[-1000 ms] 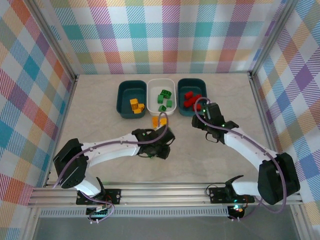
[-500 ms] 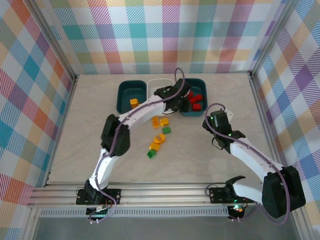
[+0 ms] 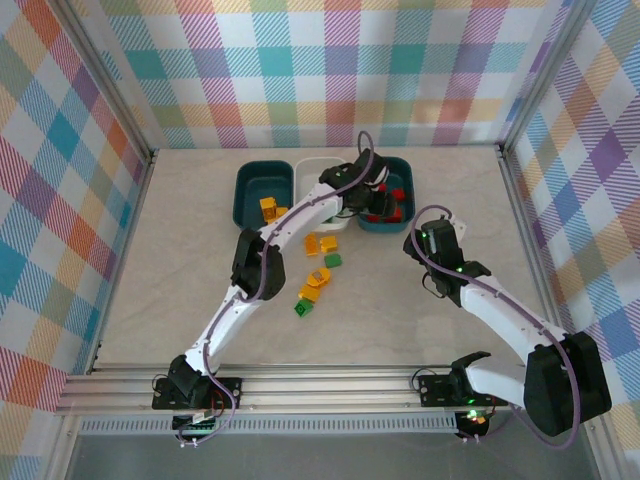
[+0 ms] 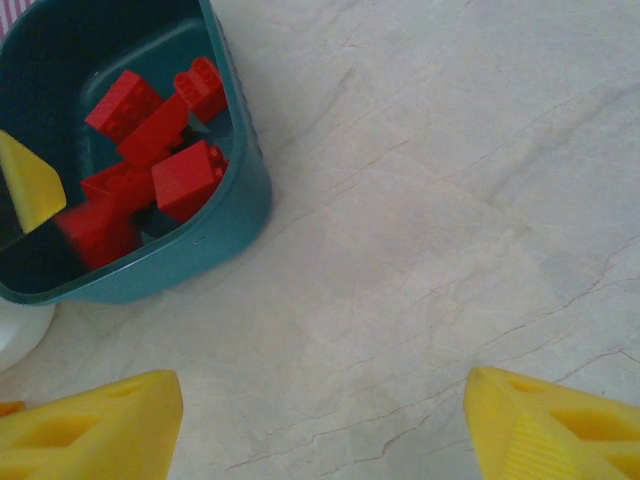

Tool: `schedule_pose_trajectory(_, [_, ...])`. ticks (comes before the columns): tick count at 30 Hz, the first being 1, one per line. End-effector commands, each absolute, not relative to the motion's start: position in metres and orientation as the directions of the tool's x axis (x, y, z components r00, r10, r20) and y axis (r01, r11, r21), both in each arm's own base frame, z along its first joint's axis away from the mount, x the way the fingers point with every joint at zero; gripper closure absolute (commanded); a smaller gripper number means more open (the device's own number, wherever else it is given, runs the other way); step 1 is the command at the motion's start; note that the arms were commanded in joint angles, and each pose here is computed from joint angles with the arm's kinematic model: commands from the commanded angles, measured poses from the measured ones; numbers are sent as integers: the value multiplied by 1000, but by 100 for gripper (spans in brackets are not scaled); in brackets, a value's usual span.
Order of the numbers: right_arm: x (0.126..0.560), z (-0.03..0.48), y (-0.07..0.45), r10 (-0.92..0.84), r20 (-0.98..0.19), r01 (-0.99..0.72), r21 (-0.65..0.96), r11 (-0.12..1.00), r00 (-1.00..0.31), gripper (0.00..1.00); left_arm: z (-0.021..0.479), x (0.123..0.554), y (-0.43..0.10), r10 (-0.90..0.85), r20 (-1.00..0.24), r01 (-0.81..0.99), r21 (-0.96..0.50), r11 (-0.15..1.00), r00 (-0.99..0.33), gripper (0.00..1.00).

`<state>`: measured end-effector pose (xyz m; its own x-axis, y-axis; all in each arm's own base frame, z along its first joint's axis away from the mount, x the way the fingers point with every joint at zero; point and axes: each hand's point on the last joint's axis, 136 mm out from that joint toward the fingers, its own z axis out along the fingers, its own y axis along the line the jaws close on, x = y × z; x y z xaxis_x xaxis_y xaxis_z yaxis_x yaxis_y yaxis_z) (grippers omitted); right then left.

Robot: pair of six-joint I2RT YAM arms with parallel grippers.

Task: Sort the legos into containers by color

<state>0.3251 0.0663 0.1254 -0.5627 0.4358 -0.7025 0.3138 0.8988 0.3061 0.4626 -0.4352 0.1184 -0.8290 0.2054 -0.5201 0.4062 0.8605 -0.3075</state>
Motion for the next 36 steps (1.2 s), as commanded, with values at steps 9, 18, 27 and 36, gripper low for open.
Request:
schedule_pose_trajectory(9, [330, 129, 76, 427, -709, 257, 341, 904, -561, 25, 218, 418, -396, 182, -686, 485, -278, 829, -704, 14])
schedule_pose_trajectory(18, [334, 116, 92, 425, -670, 214, 378, 901, -608, 25, 107, 291, -270, 277, -530, 396, -124, 910, -802, 16])
schedule_pose_trajectory(27, [336, 108, 100, 415, -652, 193, 386, 902, -635, 26, 67, 227, -242, 353, -547, 455, -58, 889, -759, 14])
schedule_pose_trajectory(36, [336, 110, 99, 408, -662, 187, 381, 906, -629, 25, 42, 224, -249, 425, -504, 496, -8, 868, -752, 23])
